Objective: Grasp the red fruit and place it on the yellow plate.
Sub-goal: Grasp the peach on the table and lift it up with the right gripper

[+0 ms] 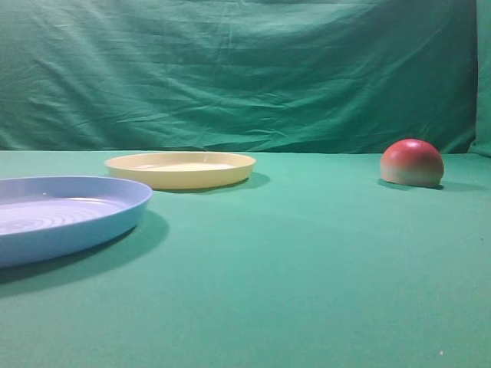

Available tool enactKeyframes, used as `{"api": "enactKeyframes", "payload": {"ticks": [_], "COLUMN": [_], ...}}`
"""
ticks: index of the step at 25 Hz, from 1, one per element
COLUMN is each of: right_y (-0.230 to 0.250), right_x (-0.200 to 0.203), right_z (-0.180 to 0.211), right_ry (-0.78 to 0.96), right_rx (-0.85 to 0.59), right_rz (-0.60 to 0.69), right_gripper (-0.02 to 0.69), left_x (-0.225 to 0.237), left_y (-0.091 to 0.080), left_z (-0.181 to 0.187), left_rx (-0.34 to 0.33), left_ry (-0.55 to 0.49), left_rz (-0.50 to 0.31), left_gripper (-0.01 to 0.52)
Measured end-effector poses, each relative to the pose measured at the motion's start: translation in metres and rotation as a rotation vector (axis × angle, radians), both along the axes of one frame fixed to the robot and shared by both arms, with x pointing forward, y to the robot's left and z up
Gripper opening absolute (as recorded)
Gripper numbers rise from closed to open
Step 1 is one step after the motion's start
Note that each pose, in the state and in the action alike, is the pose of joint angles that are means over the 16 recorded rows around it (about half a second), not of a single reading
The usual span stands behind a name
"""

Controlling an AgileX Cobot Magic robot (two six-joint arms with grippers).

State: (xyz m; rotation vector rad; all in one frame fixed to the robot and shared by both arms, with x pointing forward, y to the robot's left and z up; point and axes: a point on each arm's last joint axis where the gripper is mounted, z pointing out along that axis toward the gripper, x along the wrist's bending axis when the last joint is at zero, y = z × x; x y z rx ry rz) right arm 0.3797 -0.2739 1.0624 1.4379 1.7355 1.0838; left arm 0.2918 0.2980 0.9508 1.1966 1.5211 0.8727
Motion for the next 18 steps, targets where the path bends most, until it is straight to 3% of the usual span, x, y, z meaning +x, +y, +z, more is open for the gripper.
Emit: {"api": "enactKeyframes", "payload": {"ticks": [18], "right_y": [0.032], "right_x": [0.146], "right_z": [-0.008], "right_ry": [0.466], "right_rx": [-0.141], "right_rz": [0.149], "right_gripper": [0.0], "left_x": [0.0], "left_y": [0.0], "left_z": [0.0], "left_rx": [0.0], "left_ry": [0.0], "left_rz": [0.0], "left_gripper": [0.157]}}
